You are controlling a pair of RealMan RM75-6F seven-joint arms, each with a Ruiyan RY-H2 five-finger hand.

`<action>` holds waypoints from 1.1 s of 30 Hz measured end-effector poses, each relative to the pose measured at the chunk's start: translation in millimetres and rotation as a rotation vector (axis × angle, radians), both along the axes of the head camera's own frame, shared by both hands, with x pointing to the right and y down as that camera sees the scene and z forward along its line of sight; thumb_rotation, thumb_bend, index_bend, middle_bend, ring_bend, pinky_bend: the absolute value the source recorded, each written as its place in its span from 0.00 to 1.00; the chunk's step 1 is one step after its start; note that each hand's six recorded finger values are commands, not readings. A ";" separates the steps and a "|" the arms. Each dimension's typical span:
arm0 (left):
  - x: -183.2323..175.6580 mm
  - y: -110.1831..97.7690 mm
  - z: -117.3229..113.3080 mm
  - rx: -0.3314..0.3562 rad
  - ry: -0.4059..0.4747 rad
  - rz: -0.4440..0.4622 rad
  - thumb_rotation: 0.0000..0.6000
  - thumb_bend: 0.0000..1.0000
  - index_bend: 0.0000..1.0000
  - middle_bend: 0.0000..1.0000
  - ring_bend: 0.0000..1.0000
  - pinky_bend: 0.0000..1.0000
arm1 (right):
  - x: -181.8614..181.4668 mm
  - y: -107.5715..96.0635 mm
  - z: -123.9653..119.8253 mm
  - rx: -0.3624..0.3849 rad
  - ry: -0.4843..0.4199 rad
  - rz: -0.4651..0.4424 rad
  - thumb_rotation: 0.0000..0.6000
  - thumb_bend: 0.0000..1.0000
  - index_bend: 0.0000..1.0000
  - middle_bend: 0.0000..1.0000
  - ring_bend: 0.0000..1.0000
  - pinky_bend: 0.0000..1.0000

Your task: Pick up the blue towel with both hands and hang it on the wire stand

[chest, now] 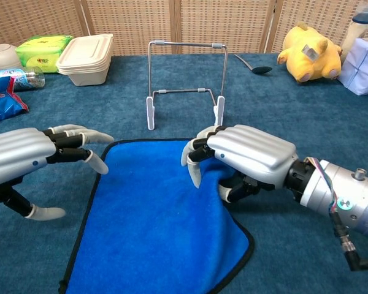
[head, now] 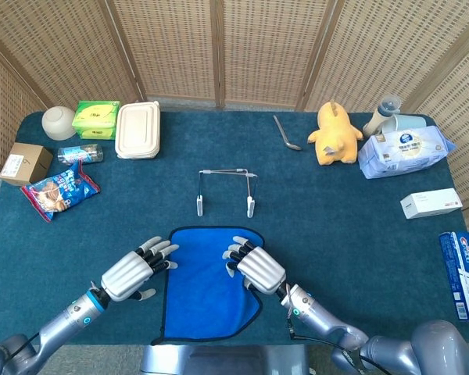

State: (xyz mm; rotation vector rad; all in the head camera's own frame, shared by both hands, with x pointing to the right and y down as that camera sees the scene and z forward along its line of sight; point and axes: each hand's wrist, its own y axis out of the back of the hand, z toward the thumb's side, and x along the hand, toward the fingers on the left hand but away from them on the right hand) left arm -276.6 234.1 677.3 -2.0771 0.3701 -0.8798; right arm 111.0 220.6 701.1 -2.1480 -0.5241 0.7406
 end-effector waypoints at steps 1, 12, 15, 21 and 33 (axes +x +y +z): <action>0.9 0.4 1.2 0.000 0.001 0.005 1.00 0.32 0.24 0.05 0.00 0.00 | 0.0 0.0 0.1 0.000 0.001 0.000 1.00 0.48 0.67 0.32 0.24 0.17; 3.4 -3.7 11.8 0.008 -0.009 0.014 1.00 0.33 0.24 0.06 0.00 0.00 | -0.9 0.0 1.2 -0.005 0.002 0.003 1.00 0.48 0.67 0.32 0.24 0.17; 5.7 -4.2 14.2 0.008 -0.011 0.019 1.00 0.32 0.23 0.06 0.00 0.00 | -1.1 -0.2 1.8 -0.006 0.002 0.005 1.00 0.48 0.67 0.32 0.24 0.17; 13.5 -3.8 21.3 0.002 -0.011 0.030 1.00 0.33 0.23 0.06 0.00 0.00 | -0.3 -0.6 3.4 -0.010 0.006 0.007 1.00 0.48 0.67 0.32 0.24 0.17; 22.8 -6.3 27.3 0.003 -0.005 0.040 1.00 0.32 0.23 0.06 0.00 0.00 | 1.6 -1.6 4.1 -0.010 0.010 0.013 1.00 0.48 0.67 0.32 0.24 0.17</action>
